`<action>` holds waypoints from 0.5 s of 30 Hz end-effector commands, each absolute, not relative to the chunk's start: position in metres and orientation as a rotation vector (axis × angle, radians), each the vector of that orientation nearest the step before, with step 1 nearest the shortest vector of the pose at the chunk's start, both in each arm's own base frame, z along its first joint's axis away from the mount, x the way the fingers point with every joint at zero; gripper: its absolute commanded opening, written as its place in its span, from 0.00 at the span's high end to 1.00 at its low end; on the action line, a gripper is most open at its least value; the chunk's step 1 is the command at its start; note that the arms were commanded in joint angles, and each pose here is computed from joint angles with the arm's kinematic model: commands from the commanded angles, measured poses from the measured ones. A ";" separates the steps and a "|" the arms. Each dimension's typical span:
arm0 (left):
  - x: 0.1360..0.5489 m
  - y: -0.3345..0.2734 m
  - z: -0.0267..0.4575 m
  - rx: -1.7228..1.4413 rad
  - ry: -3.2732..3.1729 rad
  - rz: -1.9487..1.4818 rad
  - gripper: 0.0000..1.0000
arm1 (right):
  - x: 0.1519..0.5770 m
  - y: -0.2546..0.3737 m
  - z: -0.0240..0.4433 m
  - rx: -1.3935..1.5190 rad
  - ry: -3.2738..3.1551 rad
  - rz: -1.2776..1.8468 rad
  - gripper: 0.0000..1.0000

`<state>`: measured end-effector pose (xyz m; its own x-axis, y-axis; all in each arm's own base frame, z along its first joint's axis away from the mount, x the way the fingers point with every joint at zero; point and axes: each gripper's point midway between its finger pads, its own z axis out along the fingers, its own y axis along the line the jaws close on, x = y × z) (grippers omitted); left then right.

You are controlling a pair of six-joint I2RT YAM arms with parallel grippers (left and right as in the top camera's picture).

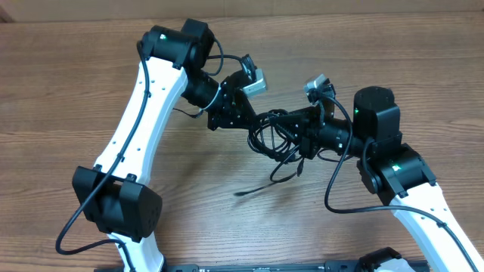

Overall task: Untangle cables
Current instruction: 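Open the left gripper and pull it away, leaving coil in right gripper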

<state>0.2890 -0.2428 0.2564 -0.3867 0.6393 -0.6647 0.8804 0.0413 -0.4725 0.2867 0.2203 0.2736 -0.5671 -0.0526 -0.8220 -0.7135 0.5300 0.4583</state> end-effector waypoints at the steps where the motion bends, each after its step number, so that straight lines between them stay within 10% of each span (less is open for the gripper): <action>1: 0.277 -0.260 0.312 1.398 1.859 -1.504 0.96 | 0.288 0.219 0.278 -0.652 1.962 1.021 0.96; 15: 0.302 -0.239 0.380 0.863 1.804 -1.963 0.96 | 0.283 0.215 0.265 -0.673 2.015 0.992 0.96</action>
